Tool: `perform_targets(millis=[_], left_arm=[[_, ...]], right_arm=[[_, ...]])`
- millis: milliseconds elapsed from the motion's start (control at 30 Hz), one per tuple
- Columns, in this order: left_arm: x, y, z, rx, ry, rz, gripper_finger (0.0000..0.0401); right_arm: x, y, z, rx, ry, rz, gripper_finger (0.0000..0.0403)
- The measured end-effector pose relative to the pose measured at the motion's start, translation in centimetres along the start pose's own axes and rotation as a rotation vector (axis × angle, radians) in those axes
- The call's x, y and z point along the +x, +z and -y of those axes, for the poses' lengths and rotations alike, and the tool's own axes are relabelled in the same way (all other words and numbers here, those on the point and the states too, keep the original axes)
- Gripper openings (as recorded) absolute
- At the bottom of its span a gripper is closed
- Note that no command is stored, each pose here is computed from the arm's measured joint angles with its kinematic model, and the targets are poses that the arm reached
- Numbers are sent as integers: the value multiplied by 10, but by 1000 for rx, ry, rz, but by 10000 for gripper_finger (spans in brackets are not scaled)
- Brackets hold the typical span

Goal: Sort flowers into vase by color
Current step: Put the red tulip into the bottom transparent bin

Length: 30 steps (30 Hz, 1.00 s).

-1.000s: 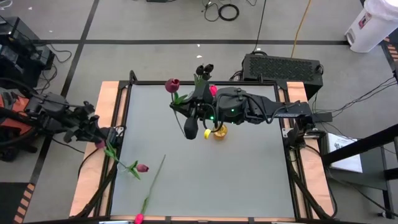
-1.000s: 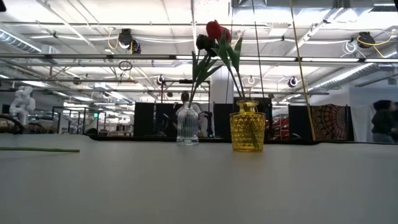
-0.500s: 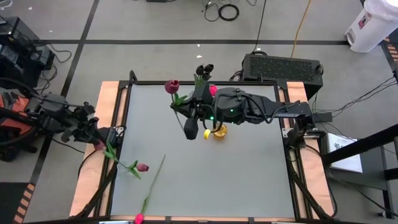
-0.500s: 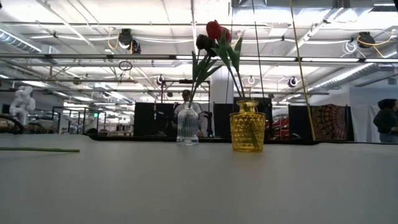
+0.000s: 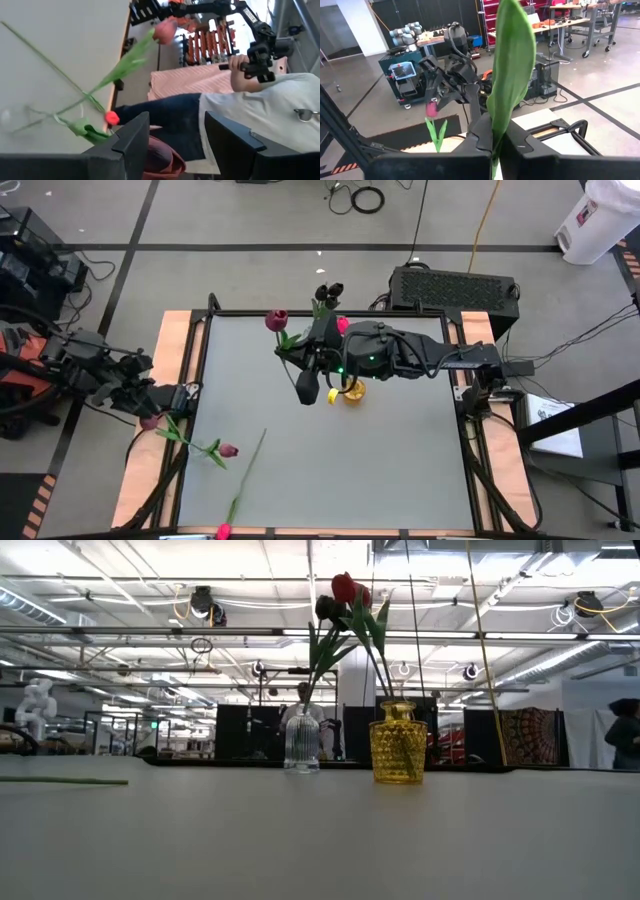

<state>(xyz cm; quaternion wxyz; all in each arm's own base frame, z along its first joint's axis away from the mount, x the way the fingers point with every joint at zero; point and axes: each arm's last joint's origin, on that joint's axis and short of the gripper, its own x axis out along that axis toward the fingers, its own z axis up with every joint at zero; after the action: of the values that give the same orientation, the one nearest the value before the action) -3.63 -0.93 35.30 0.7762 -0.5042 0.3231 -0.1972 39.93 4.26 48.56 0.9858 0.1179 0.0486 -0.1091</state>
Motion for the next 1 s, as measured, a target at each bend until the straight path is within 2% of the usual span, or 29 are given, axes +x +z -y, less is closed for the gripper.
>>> perform_targets(millis=[167, 333, 433, 567, 700, 1000], left_arm=[[0, 0, 3, -25, -45, -24, 197], [-1, 5, 12, -9, -126, 21, 196], [-1, 7, 14, 11, -134, 64, 196], [-1, 8, 14, 71, -108, 118, 196], [-1, 10, 13, 147, -69, 188, 196], [-3, 17, 11, 310, 76, 398, 196]], right_arm=[[0, 0, 0, -4, -1, -3, 0], [0, 0, 0, -4, -1, -3, 0], [1, 0, 2, -7, -5, -1, 0], [1, 2, 4, -1, -6, 14, 0], [4, 7, 4, 22, 50, 58, 0], [34, -2, 3, 88, 164, 126, 0]])
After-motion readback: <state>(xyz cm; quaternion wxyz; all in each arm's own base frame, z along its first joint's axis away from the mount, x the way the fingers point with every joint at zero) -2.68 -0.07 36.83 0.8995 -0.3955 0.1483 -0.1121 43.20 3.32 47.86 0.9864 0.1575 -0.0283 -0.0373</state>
